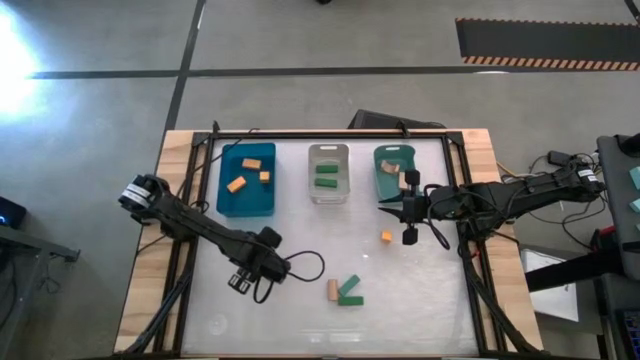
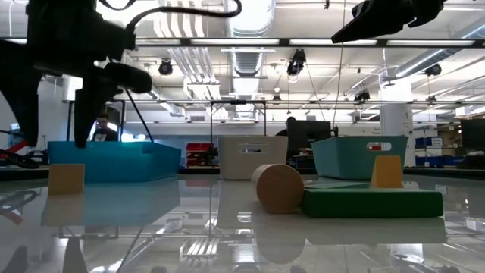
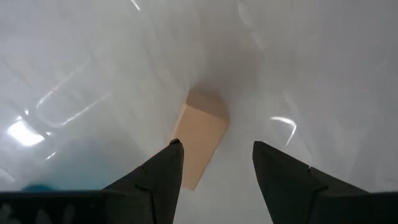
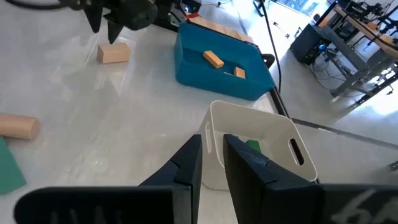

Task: Sort & place blocks by color
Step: Put the brown block into the green bin

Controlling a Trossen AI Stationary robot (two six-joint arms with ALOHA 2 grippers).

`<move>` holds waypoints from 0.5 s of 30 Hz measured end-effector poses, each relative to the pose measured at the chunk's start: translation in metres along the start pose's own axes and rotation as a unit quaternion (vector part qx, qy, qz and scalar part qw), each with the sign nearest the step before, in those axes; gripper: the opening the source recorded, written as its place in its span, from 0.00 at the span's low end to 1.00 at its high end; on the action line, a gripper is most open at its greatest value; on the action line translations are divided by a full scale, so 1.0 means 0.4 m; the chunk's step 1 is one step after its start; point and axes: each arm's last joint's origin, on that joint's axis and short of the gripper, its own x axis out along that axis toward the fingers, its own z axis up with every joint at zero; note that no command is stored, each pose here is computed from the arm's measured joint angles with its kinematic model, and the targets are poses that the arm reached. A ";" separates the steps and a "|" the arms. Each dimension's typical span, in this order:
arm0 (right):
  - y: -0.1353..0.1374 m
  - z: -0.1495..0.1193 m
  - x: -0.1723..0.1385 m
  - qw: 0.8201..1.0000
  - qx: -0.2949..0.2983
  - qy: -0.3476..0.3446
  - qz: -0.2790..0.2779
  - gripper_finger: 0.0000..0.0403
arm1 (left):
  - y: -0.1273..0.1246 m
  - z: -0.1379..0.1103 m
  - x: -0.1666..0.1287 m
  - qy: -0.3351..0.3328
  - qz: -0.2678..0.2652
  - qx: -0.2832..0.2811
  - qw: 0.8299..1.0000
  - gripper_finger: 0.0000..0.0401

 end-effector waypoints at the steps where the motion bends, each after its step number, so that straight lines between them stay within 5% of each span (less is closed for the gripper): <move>1: 0.000 0.000 0.000 1.000 0.002 0.000 0.000 0.14 | -0.001 -0.005 0.006 0.005 0.000 0.008 1.000 0.44; 15: 0.000 0.000 0.000 1.000 0.003 0.000 0.000 0.14 | 0.016 -0.012 0.039 0.001 0.059 0.054 0.997 0.44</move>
